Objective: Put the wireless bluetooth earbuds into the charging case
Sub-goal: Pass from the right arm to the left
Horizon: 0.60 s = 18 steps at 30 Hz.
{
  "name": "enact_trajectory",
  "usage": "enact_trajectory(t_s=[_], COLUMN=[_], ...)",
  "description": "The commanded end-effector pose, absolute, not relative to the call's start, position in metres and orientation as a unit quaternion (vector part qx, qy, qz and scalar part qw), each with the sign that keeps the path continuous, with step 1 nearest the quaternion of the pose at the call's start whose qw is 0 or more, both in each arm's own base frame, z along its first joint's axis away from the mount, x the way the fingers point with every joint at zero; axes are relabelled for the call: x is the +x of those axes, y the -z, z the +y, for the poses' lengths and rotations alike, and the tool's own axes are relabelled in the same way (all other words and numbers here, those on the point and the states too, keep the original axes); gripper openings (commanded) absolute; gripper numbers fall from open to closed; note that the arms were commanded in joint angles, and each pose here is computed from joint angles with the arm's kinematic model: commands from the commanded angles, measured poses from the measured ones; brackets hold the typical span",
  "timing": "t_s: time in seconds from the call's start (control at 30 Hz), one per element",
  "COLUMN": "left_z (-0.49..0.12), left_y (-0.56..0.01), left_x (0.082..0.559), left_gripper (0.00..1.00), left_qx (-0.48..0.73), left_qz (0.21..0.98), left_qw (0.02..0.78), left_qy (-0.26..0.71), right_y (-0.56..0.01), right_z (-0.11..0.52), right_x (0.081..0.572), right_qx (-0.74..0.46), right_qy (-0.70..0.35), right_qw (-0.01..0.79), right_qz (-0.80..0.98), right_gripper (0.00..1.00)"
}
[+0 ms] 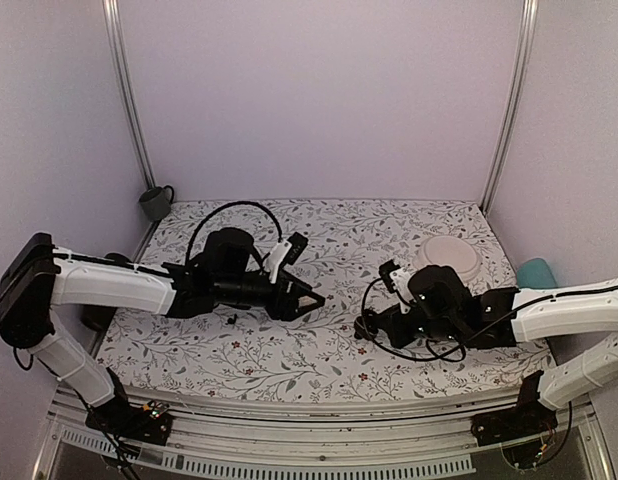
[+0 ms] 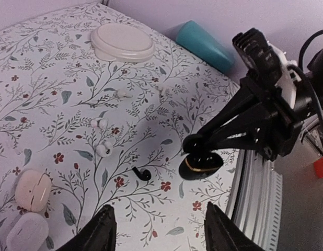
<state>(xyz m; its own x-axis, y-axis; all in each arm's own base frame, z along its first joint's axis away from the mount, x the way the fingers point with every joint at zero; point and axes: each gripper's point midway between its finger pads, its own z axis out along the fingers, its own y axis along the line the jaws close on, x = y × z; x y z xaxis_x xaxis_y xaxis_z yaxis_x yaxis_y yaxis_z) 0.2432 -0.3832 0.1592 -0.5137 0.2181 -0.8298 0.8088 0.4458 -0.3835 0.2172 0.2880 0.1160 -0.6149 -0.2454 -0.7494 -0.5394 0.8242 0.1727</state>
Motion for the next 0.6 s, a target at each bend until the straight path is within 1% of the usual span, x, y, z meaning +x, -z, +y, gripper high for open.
enact_trajectory(t_s=[0.0,0.13,0.3,0.33,0.43,0.57], left_z=[-0.396,-0.399,-0.400,-0.399,-0.398,-0.396], left_y=[-0.187,-0.192,-0.194,-0.196,-0.203,-0.207], left_x=[0.227,0.210,0.189,0.183,0.174,0.171], left_gripper=[0.51,0.44,0.33,0.32,0.28,0.25], left_qx=[0.393,0.442,0.461,0.465,0.468,0.466], left_qz=[0.719,0.692,0.668,0.660,0.645,0.641], left_qw=[0.323,0.281,0.205,0.193,0.175,0.168], left_qy=[0.474,0.496,0.546,0.558,0.578,0.586], right_y=[-0.164,-0.179,-0.199,-0.201,-0.203,-0.192], right_z=[0.350,0.371,0.386,0.388,0.391,0.391], right_x=[0.200,0.186,0.170,0.167,0.162,0.164], right_qx=[-0.342,-0.401,-0.441,-0.449,-0.463,-0.472], right_qy=[-0.297,-0.318,-0.337,-0.338,-0.340,-0.322], right_qw=[0.397,0.385,0.375,0.373,0.366,0.358], right_qz=[0.798,0.768,0.742,0.738,0.732,0.738], right_gripper=[0.02,0.02,0.02,0.02,0.02,0.02])
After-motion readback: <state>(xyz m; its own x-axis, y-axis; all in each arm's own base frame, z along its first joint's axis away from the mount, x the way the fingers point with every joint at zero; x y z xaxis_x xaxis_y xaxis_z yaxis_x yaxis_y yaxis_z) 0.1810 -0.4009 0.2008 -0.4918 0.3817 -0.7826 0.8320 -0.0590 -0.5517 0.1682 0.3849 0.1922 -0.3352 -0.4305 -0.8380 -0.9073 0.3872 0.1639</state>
